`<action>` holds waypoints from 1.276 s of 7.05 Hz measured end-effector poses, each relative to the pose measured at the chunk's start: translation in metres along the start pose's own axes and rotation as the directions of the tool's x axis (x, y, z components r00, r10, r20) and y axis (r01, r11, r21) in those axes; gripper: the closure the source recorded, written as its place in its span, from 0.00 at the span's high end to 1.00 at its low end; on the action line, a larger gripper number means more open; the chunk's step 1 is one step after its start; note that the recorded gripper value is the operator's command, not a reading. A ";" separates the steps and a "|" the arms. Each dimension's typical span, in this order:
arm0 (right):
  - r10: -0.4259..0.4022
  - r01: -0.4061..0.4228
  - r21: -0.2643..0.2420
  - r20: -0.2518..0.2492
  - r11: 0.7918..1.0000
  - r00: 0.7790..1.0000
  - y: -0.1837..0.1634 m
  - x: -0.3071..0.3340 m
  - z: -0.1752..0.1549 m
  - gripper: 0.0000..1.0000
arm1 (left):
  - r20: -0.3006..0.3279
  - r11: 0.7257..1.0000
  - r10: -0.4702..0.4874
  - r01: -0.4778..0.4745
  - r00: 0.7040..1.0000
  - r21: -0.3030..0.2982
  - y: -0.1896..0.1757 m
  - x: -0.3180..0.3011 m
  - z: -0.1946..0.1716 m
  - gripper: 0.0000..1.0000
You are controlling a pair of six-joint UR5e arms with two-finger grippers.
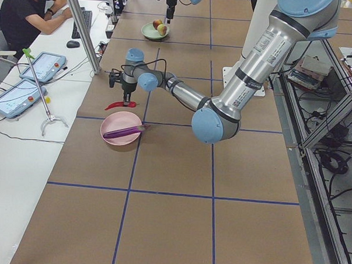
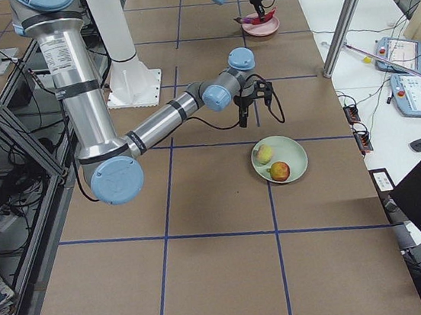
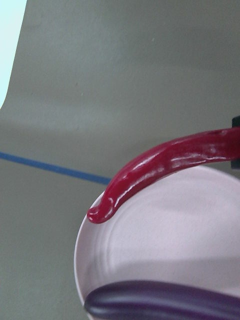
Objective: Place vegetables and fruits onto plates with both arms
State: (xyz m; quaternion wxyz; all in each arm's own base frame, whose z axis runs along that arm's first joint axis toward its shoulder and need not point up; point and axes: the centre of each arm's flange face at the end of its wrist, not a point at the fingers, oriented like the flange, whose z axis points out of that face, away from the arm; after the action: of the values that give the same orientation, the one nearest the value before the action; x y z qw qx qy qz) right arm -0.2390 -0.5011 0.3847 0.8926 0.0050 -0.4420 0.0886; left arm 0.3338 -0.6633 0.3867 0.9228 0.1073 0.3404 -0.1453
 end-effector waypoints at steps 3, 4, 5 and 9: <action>0.004 -0.004 -0.001 0.016 1.000 1.000 0.022 0.003 -0.014 1.00 | -0.025 0.996 0.036 -0.038 0.999 -0.076 -0.013 -0.028 0.002 1.00; 0.015 -0.015 0.000 0.008 1.000 1.000 0.034 0.023 -0.023 1.00 | -0.106 0.991 0.027 -0.040 0.994 -0.126 -0.004 -0.044 -0.024 1.00; 0.029 -0.029 0.006 -0.009 1.000 1.000 0.047 0.055 -0.036 1.00 | -0.165 0.987 0.044 -0.069 0.985 -0.146 0.020 -0.070 -0.050 1.00; -0.103 0.105 0.007 -0.116 0.994 0.988 0.073 0.212 -0.077 1.00 | -0.213 0.915 0.350 -0.381 0.912 -0.131 0.098 -0.271 -0.122 1.00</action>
State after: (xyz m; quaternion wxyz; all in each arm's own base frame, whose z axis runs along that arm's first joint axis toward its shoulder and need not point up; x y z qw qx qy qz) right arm -0.0639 -0.3901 0.5003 0.9201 0.0288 -0.3881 0.0451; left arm 0.0976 -0.4826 0.4844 0.9036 0.1033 0.4096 0.0706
